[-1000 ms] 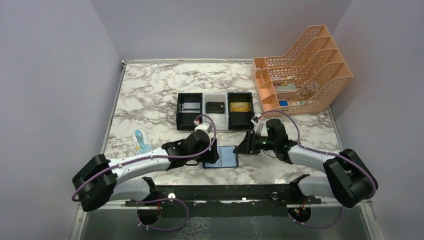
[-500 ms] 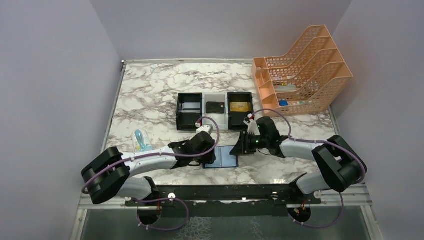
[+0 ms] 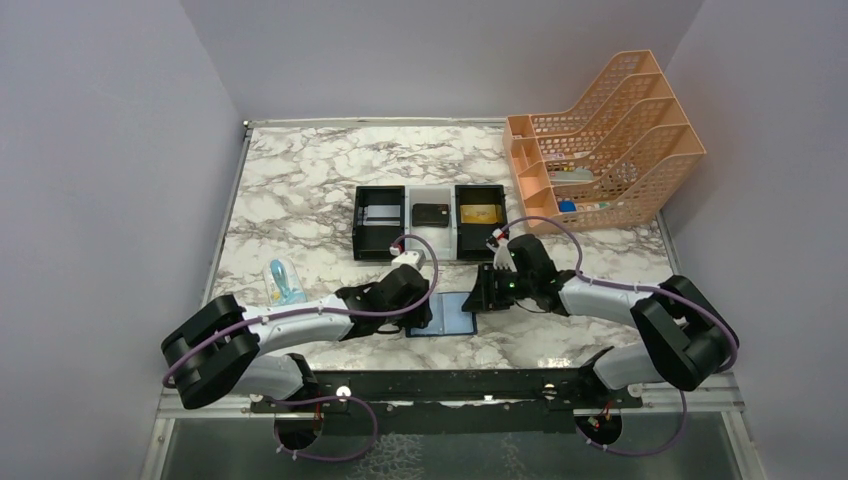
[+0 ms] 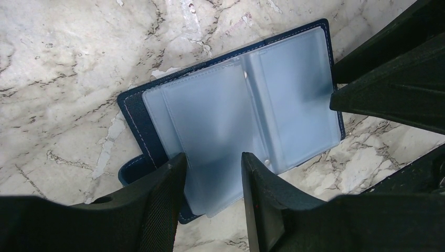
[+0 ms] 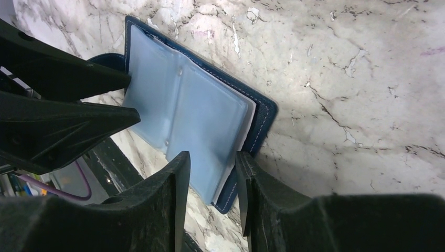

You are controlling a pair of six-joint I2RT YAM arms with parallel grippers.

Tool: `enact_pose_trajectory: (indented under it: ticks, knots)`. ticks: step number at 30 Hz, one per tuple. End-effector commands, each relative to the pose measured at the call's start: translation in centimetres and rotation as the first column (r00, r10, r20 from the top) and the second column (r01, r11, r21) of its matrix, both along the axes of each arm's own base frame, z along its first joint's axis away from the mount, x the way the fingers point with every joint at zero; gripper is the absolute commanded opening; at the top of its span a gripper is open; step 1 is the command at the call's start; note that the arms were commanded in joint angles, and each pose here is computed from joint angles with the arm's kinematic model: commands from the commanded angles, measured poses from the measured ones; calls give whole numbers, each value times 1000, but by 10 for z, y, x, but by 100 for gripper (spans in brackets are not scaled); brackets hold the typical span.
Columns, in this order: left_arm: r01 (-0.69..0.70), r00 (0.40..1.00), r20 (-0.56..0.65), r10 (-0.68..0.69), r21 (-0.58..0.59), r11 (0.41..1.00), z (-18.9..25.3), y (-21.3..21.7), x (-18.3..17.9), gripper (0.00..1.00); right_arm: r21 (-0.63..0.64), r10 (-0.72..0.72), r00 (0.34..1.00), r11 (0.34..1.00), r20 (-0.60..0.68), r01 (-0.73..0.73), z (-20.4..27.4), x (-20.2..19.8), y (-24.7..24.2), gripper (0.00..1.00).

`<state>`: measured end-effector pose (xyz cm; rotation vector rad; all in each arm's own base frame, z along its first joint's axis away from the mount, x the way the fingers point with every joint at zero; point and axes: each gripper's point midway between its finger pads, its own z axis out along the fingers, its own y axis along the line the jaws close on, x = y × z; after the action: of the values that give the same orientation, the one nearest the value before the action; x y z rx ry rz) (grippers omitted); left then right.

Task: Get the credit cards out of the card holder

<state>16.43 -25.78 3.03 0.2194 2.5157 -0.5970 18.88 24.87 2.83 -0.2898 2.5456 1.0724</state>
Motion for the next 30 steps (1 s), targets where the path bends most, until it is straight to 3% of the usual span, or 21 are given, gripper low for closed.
enact_pose_trajectory:
  ticks: [1, 11, 17, 19, 22, 27, 30]
  knots:
    - [-6, 999, -33, 8, 61, 998, -15, 17, -11, 46, -58, -14, 1000, 998, 16, 15, -5, 2, -9, 39]
    - [8, 999, -47, -6, 44, 999, -19, 13, -16, 41, 35, 57, 997, 998, -45, -56, -7, -9, 11, 34]
    - [15, 998, -56, -13, 35, 999, -23, 11, -19, 35, 149, 74, 995, 987, -60, -64, 10, -11, 27, 24]
    - [18, 998, -55, -16, 32, 999, -23, 10, -20, 34, 188, 81, 995, 980, -61, -68, 16, -12, 31, 14]
    - [19, 998, -53, -17, 29, 999, -22, 9, -20, 34, 228, 89, 994, 971, -62, -72, 23, -12, 36, 12]
    - [16, 999, -45, -15, 22, 1000, -20, 8, -19, 34, 243, 114, 991, 965, -66, -95, 25, -14, 38, 8]
    - [9, 999, -32, -8, 15, 1000, -15, 9, -17, 41, 180, 74, 996, 982, -45, -64, 19, -7, 32, 8]
